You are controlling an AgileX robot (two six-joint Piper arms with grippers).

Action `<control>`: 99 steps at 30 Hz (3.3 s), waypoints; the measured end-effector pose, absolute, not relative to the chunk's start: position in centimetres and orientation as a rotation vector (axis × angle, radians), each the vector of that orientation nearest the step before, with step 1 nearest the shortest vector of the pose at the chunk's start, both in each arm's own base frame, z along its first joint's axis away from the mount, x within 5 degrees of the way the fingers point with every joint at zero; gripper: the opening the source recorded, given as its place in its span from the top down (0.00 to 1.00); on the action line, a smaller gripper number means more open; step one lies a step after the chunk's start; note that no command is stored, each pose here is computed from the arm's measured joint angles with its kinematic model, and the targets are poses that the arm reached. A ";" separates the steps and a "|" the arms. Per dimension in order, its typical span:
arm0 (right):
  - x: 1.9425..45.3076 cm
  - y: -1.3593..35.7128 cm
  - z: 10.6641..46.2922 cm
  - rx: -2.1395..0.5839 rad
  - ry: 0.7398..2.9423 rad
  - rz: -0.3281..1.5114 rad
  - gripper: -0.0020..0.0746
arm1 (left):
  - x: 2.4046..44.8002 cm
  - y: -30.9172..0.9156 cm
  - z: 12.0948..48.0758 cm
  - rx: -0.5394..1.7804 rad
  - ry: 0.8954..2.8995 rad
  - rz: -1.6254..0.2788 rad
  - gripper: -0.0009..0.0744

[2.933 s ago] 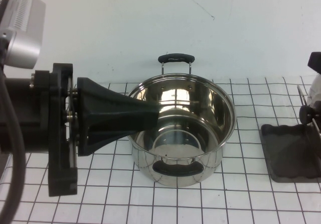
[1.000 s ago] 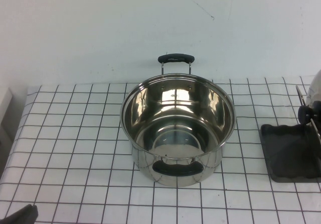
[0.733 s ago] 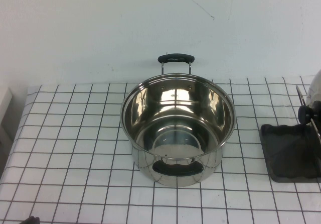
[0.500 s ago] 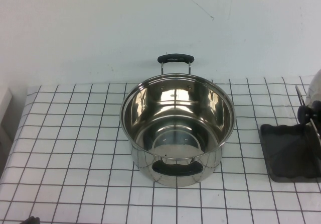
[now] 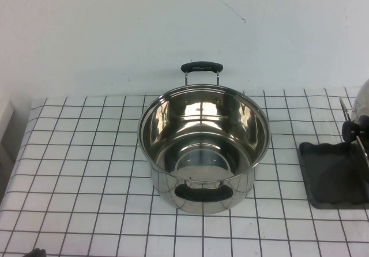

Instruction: Put pot lid on rack

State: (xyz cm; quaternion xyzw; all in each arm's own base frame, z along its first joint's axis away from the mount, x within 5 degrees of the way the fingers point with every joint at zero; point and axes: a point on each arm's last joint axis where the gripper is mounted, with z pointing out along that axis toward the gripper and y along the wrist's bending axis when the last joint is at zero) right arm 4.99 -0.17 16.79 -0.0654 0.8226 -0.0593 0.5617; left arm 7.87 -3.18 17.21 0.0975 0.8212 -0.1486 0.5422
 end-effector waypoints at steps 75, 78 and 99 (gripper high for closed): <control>5.0 -0.5 16.8 -0.006 1.926 -0.140 0.98 | 7.5 -2.2 18.4 -0.070 1.868 -0.450 0.99; 5.0 -0.5 16.8 -0.006 1.926 -0.140 0.98 | 7.1 -2.1 18.2 0.068 1.870 -0.349 0.99; 5.0 -0.5 16.8 -0.005 1.926 -0.138 0.98 | 5.4 -0.3 17.4 -0.053 1.843 -0.064 0.99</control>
